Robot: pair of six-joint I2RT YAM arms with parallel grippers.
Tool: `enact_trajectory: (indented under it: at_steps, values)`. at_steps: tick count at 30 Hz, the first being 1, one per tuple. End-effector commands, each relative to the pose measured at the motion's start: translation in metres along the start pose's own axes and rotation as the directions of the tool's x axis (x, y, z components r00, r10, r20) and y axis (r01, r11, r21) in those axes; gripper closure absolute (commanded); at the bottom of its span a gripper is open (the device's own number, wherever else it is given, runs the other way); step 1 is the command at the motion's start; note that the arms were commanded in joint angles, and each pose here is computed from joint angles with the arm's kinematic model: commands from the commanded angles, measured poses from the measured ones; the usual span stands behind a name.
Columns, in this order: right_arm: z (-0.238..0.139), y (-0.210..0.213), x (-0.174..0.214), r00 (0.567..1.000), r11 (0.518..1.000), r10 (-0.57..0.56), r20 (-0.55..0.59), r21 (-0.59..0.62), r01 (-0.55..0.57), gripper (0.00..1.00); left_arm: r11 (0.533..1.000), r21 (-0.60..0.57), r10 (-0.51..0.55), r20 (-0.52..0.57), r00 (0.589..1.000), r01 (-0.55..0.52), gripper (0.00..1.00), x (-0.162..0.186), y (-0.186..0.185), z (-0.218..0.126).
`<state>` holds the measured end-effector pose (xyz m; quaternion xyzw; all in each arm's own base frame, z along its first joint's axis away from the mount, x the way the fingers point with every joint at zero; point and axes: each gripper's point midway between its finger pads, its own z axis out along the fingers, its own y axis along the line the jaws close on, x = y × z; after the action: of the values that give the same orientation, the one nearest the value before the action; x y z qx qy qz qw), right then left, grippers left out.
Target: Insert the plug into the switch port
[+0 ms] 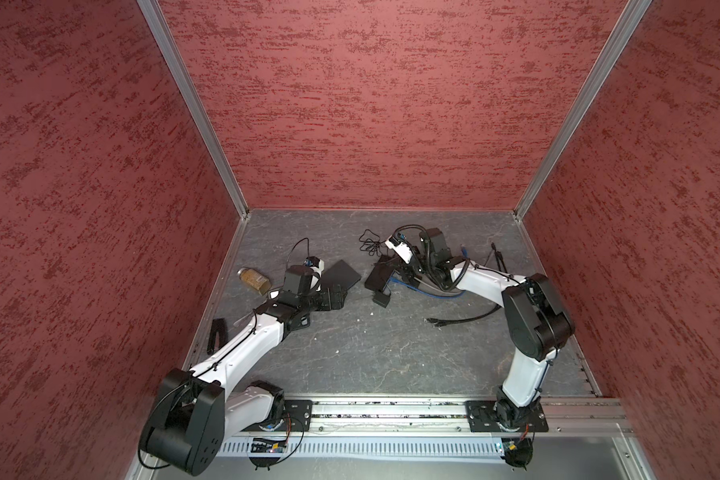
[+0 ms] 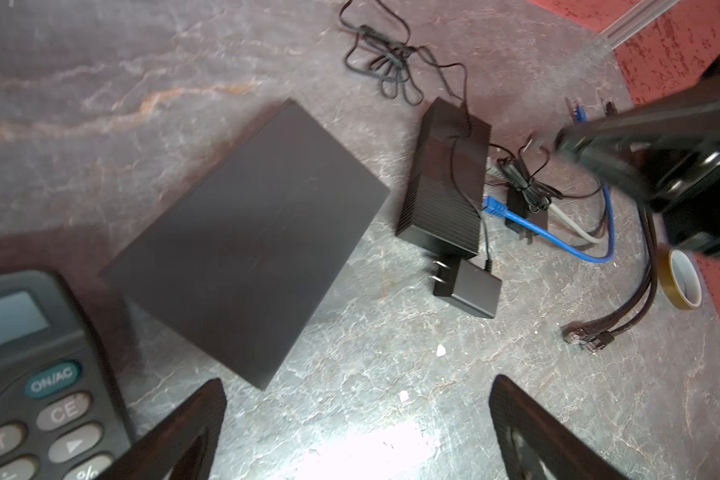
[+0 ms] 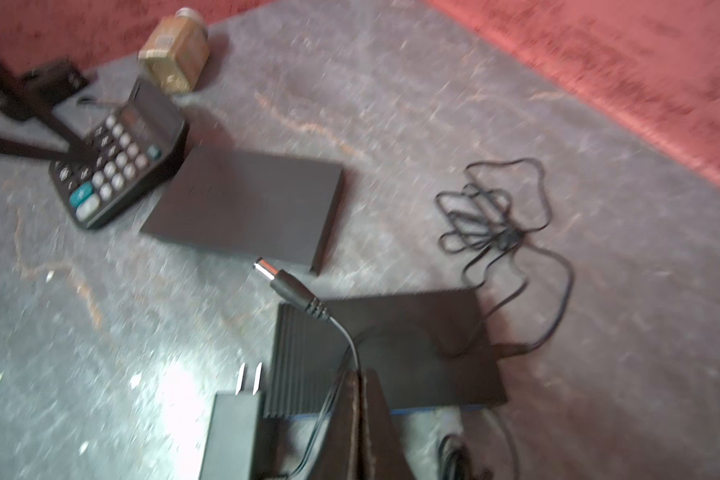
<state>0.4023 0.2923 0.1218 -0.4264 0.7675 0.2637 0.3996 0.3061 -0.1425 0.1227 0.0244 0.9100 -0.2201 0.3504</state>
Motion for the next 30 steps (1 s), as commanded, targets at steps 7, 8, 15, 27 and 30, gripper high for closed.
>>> enact_trajectory:
  at_steps: [7,8,15,27,30]
  values:
    - [-0.024,0.037,0.005,0.996,0.996,-0.085,0.008,-0.035,0.085,0.94,0.994,0.025,0.11,-0.022,0.994,-0.109,0.0,0.002,-0.024,0.007]
    - [-0.026,0.037,0.007,0.996,0.996,-0.085,0.007,-0.031,0.085,0.94,0.992,0.043,0.122,-0.02,0.992,-0.121,0.0,0.001,-0.028,0.007]
    - [-0.029,0.043,0.017,0.996,0.996,-0.085,-0.012,-0.037,0.084,0.94,0.945,0.164,0.281,0.045,0.959,-0.284,0.02,0.0,-0.068,0.007]
    - [-0.029,0.054,0.016,0.996,0.994,-0.092,0.007,-0.061,0.092,0.93,0.879,0.255,0.398,0.074,0.914,-0.404,0.05,0.003,-0.103,0.004]
    - [-0.03,0.06,0.013,0.995,0.992,-0.1,0.02,-0.076,0.102,0.93,0.877,0.263,0.398,0.07,0.915,-0.402,0.07,0.003,-0.107,0.008]
